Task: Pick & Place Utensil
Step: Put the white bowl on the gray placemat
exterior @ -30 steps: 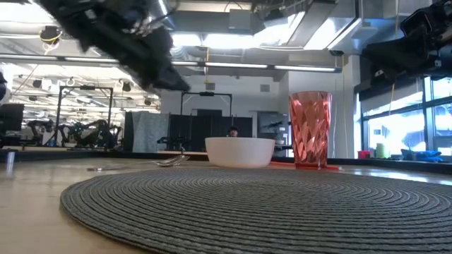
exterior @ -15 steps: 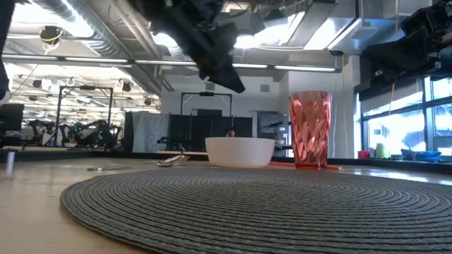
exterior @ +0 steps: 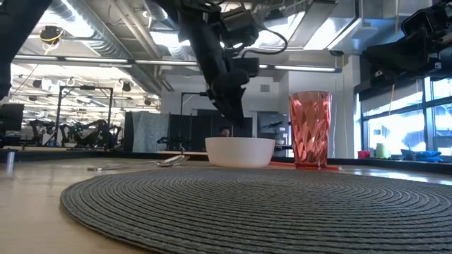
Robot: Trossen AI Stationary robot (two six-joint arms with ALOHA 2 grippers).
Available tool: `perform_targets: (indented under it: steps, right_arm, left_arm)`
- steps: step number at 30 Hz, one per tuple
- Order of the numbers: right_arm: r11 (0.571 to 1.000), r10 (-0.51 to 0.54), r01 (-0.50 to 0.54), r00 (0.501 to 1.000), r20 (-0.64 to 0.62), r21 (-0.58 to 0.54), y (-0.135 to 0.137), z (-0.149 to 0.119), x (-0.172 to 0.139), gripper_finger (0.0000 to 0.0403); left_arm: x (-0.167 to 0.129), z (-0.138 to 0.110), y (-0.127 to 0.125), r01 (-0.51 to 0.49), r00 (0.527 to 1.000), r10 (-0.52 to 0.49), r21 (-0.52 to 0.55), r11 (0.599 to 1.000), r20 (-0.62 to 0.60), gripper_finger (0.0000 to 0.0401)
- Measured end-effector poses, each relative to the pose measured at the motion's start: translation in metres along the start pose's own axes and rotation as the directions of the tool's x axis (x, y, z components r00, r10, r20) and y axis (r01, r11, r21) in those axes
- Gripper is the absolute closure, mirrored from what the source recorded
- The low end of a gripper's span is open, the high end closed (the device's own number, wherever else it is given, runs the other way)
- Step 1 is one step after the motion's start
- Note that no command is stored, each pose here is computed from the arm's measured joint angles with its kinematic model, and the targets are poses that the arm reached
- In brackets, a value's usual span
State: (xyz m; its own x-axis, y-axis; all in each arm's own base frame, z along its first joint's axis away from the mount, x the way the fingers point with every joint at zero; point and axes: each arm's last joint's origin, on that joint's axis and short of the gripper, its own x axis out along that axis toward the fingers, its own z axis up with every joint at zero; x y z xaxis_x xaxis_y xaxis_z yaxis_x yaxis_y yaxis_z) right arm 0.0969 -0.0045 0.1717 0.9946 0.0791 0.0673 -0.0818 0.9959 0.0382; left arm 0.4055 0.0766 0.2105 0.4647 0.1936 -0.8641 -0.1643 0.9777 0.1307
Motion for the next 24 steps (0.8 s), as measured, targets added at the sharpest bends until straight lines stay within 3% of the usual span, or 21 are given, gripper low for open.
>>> perform_targets:
  steps: [8, 15, 24]
  right_arm:
    - [1.000, 0.008, -0.008, 1.000, -0.001, 0.021, 0.000, 0.000, 0.000, 0.0352]
    - [1.000, 0.008, -0.008, 1.000, -0.001, 0.023, 0.000, 0.000, 0.000, 0.0352]
    - [1.000, 0.007, -0.007, 1.000, -0.001, 0.025, 0.000, 0.000, 0.000, 0.0352]
  left_arm:
    - [-0.001, 0.001, -0.014, -0.009, 1.000, 0.008, 0.160, 0.987, 0.005, 0.0178]
    - [0.000, 0.000, 0.000, -0.025, 1.000, 0.026, 0.071, 0.997, -0.010, 0.0178]
    - [0.016, -0.006, 0.009, 0.056, 0.997, -0.055, 0.007, 0.998, -0.045, 0.0179]
